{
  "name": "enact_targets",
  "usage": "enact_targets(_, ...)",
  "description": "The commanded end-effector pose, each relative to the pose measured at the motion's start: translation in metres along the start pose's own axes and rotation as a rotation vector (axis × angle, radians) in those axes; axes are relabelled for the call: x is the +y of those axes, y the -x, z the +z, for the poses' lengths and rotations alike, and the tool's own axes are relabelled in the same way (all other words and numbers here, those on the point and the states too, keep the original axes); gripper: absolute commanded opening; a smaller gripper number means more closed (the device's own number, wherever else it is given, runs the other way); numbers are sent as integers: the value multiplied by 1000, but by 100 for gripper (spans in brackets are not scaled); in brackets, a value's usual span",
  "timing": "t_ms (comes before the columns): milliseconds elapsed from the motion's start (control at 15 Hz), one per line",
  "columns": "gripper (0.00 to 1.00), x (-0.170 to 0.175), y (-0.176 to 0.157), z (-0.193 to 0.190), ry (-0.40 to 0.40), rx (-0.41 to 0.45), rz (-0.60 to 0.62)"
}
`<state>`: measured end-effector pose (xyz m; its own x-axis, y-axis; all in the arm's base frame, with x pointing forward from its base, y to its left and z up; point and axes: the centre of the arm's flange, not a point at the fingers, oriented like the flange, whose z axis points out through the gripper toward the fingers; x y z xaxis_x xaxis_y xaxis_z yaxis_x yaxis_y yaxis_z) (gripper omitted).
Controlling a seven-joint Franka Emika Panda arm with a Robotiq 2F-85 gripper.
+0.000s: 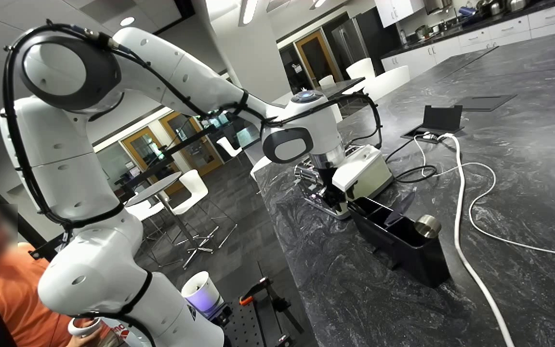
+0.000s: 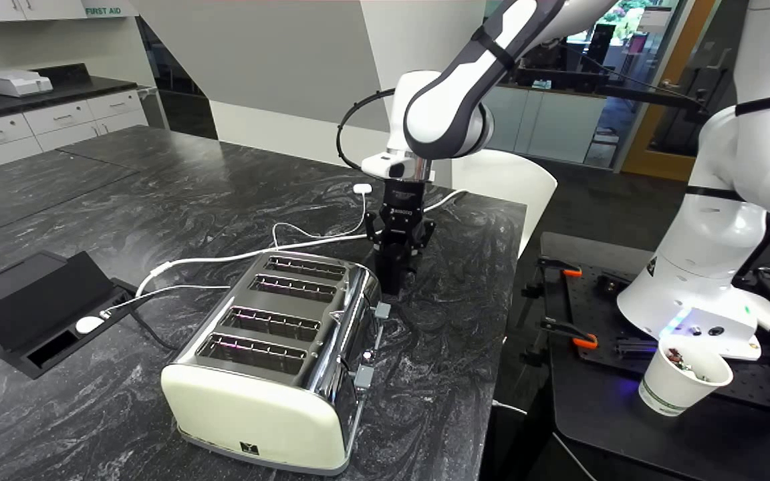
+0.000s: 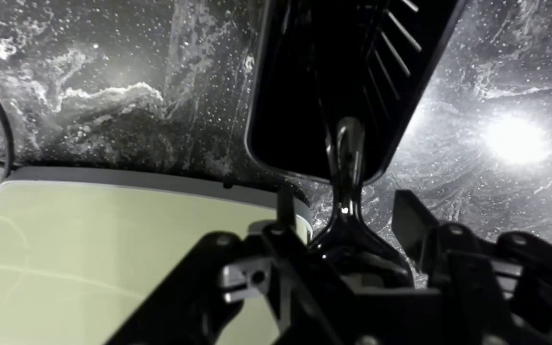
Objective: Take the black spoon out of the utensil holder and put it on the counter
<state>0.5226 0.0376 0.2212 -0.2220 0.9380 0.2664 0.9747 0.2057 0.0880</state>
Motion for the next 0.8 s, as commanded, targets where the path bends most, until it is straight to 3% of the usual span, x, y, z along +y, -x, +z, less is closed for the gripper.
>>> enact_targets(0, 27, 6, 4, 0, 33, 1, 5)
enact_targets(200, 3, 7, 5, -4, 40, 1, 7)
enact_targets(267, 0, 7, 5, -6, 43, 0, 8)
enact_targets(733, 4, 7, 5, -46, 79, 2, 26)
